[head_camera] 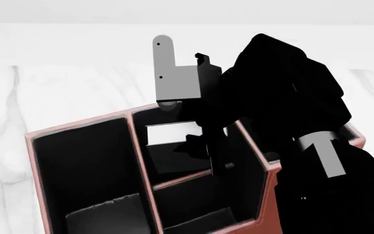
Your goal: Pick up the book and place it in the front compartment of the caddy.
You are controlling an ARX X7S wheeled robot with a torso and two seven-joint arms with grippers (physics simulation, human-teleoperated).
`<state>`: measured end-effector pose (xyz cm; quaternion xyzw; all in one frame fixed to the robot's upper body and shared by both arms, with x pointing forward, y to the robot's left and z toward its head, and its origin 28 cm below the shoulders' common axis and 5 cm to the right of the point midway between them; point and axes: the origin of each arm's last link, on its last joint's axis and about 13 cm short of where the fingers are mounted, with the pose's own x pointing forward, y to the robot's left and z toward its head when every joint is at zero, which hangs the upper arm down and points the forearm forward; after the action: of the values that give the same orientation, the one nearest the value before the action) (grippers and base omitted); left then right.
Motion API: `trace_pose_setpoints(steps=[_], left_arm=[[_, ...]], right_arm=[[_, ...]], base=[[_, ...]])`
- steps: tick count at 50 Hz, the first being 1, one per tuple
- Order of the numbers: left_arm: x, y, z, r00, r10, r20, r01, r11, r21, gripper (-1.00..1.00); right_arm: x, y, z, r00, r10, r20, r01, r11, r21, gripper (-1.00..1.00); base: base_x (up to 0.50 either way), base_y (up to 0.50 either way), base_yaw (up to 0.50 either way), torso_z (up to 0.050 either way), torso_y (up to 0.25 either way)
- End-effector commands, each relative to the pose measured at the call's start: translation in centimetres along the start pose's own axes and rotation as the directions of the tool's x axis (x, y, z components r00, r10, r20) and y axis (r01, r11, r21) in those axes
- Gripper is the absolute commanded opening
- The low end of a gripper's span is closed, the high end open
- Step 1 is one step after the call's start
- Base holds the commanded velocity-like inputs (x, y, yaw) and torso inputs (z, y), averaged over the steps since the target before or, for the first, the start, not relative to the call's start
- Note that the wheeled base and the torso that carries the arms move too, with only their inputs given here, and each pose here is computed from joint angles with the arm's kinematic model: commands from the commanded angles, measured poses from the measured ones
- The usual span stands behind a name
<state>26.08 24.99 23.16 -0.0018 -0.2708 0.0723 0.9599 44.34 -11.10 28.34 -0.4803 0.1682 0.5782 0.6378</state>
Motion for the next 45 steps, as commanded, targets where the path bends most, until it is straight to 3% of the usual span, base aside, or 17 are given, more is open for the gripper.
trace_pose_setpoints(steps=[1,11,12,27,45], left_arm=[[0.0,0.1,-0.1,1.0,0.005,0.0,-0.005,1.0,0.0,1.0],[0.0,0.1,0.0,1.0,0.004,0.002,-0.004,1.0,-0.001,1.0],[0.0,0.1,0.0,1.0,0.004,0.002,-0.004,1.0,-0.001,1.0],[0.1,0.1,0.1,1.0,0.004,0.004,-0.004,1.0,-0.002,1.0],[0.1,0.1,0.1,1.0,0.005,0.005,-0.005,1.0,-0.002,1.0]], right_arm=[[-0.2,-0.2,0.3,0.999,-0.026,0.043,0.027,1.0,-0.006,-1.0],[-0.2,-0.2,0.3,0.999,-0.018,0.043,0.018,1.0,0.014,-1.0],[-0.3,-0.2,0.3,0.999,-0.025,0.041,0.024,1.0,0.009,1.0],[-0.5,-0.2,0.1,0.999,-0.028,0.03,0.026,0.999,0.043,1.0],[-1.8,-0.8,0.8,0.996,-0.078,0.035,0.078,0.997,0.019,1.0]], base=[[0.0,0.0,0.0,0.0,0.0],[0.0,0.0,0.0,0.0,0.0],[0.0,0.0,0.0,0.0,0.0],[0.0,0.0,0.0,0.0,0.0],[0.0,0.0,0.0,0.0,0.0]])
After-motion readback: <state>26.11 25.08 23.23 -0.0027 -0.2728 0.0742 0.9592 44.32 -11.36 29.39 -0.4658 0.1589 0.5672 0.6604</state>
